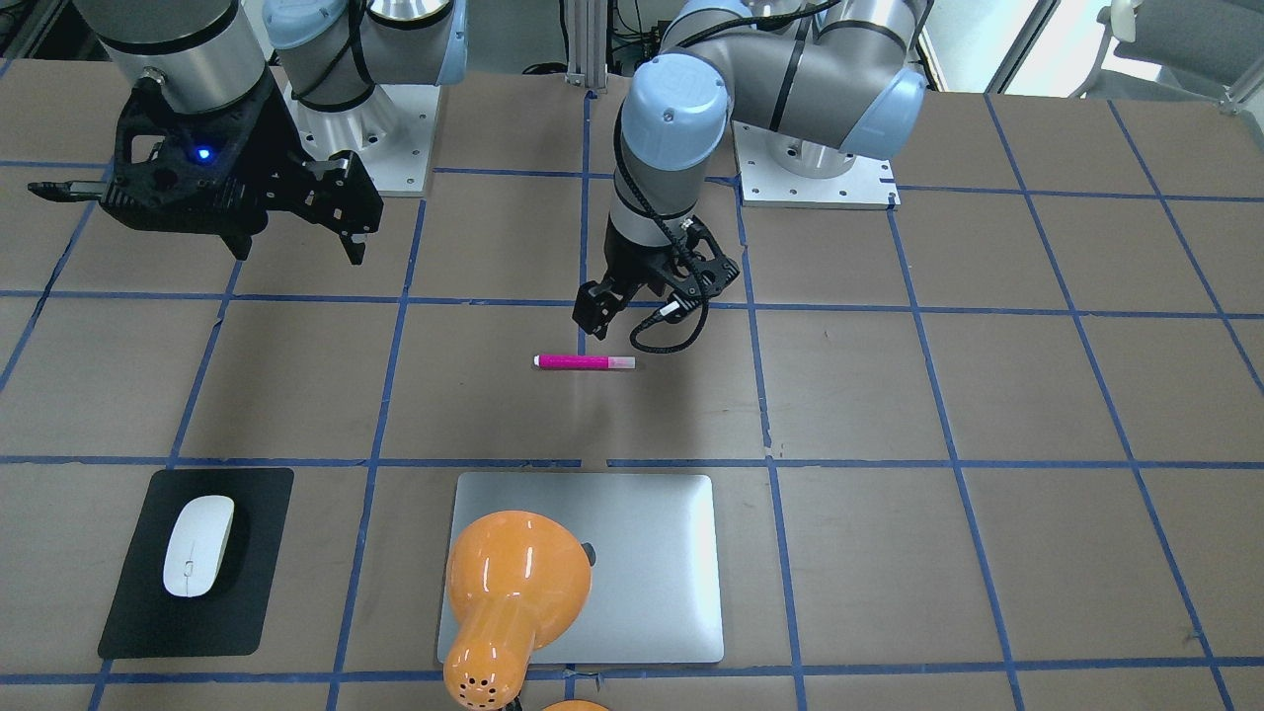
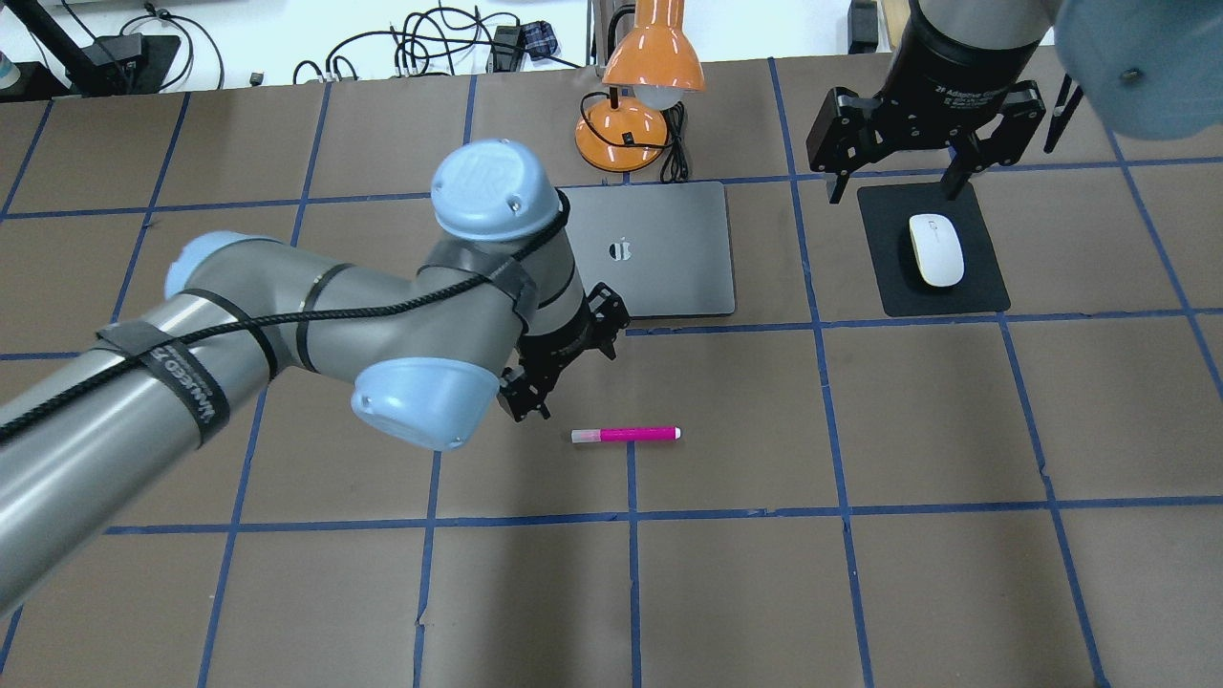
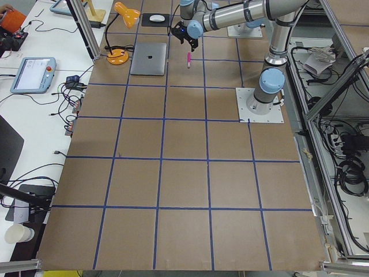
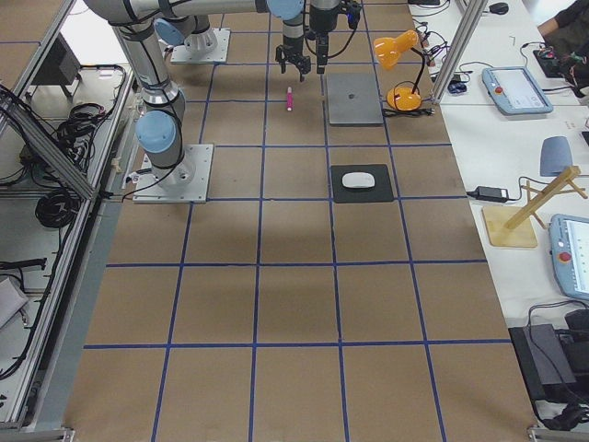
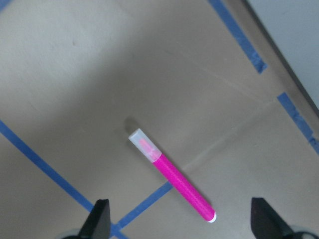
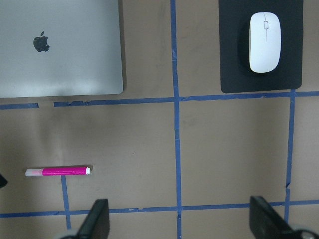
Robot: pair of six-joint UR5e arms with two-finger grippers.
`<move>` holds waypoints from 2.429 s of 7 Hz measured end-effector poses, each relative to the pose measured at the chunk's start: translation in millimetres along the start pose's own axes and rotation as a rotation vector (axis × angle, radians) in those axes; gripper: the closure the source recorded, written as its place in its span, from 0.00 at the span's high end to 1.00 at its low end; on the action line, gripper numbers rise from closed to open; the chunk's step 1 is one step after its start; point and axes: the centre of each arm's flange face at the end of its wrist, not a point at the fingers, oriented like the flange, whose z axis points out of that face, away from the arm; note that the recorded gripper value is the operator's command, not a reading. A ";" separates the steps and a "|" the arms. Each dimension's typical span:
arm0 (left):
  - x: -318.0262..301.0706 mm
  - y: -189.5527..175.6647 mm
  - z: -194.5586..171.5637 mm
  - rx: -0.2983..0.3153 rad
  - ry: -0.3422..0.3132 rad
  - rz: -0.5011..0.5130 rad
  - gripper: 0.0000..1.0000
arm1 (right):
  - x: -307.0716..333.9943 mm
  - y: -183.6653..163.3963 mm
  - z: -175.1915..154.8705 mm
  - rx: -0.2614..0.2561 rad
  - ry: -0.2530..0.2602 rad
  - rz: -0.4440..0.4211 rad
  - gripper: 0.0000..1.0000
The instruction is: Place pen and mouse around notebook
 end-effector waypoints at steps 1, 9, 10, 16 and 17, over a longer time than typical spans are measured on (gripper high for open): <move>-8.5 -11.7 -42.5 -0.009 -0.018 0.114 0.98 | -0.1 0.1 0.9 -0.002 -0.004 0.004 1.00; -71.9 -94.6 -197.2 0.097 -0.039 0.651 1.00 | 1.6 2.9 0.2 0.000 -0.011 0.014 1.00; -75.7 -95.5 -200.3 0.103 -0.039 0.648 1.00 | 1.6 3.1 0.2 0.000 -0.011 0.014 1.00; -78.3 -94.0 -202.8 0.106 -0.035 0.632 1.00 | 0.3 4.0 0.3 -0.001 -0.010 0.024 1.00; -78.4 -93.9 -202.7 0.106 -0.035 0.632 1.00 | 0.6 3.9 0.3 -0.001 -0.010 0.024 1.00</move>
